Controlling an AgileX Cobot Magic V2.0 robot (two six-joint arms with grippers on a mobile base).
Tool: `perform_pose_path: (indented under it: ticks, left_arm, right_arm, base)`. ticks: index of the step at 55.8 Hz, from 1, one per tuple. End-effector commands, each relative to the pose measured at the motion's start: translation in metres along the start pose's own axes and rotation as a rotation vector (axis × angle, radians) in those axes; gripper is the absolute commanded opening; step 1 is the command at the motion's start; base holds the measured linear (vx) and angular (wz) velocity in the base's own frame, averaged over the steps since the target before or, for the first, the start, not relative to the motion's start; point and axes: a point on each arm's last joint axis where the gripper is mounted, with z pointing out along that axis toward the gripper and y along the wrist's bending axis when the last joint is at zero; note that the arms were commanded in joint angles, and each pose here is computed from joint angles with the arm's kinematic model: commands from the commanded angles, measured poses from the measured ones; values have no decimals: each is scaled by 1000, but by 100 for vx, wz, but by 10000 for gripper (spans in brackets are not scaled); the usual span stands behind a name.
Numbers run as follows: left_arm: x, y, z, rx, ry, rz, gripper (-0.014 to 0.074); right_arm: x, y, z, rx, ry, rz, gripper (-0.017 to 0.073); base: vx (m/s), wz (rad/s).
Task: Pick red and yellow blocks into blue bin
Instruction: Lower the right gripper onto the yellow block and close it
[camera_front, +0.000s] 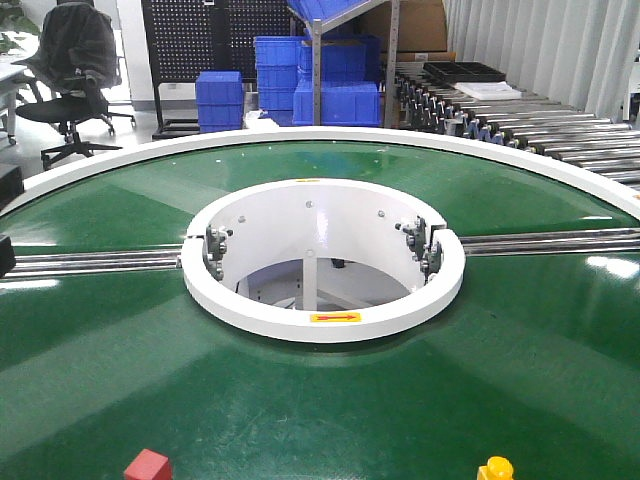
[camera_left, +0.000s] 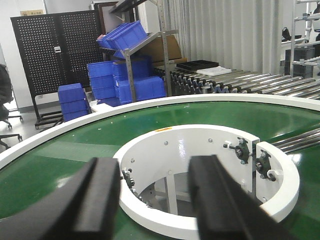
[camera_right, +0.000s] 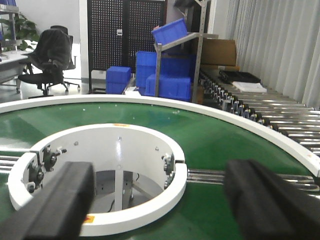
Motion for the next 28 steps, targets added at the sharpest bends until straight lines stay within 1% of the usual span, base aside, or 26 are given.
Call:
perform_pose_path:
  ticks: [1,4,6,10,11,12,15,17,21,26,28]
  left_arm:
    - [-23,4,-6,-32,-134,-12,561]
    - [-23,4,-6,-31,-133,-12,570]
    - [-23,4,-6,-31,-132,-12,570]
    - [-23,4,-6,-30,-129,-12,569]
    - [-23,4,-6,-30,-128,-12,569]
    - [-23,4,-6,-30,-128,-12,569]
    - [-22,4,-6,-29,-126,-12,569]
    - [-22,4,-6,-29,-126,-12,569]
    - [-22,4,-6,-28,-122,-12,569]
    - [-21,3,-5,-22,-105,-12,569]
    - [-20,3,-5,-20,-98,-12,569]
  right_arm:
    - [-21,-2,-4,8,-135,39,712]
    - [-20,-1,-4,-1,-114,69,717]
    - [-14,0,1,-10,-46,69,712]
    - [0,2,15,-34,140,64,692]
    - [8,3,23,-45,227,70,686]
    - [12,4,27,-51,272,72,680]
    - [32,8,46,-77,458,101,663]
    - [45,10,57,-89,547,116,652]
    - [69,13,76,-106,694,135,628]
    - [102,16,100,-119,850,130,601]
    - [111,17,106,-120,890,131,590]
  base:
    - [0,0]
    - [0,0]
    - [0,0]
    - [0,0]
    - [0,0]
    - [0,0]
    - [0,0]
    - [0,0]
    - [0,0]
    - [0,0]
    - [0,0]
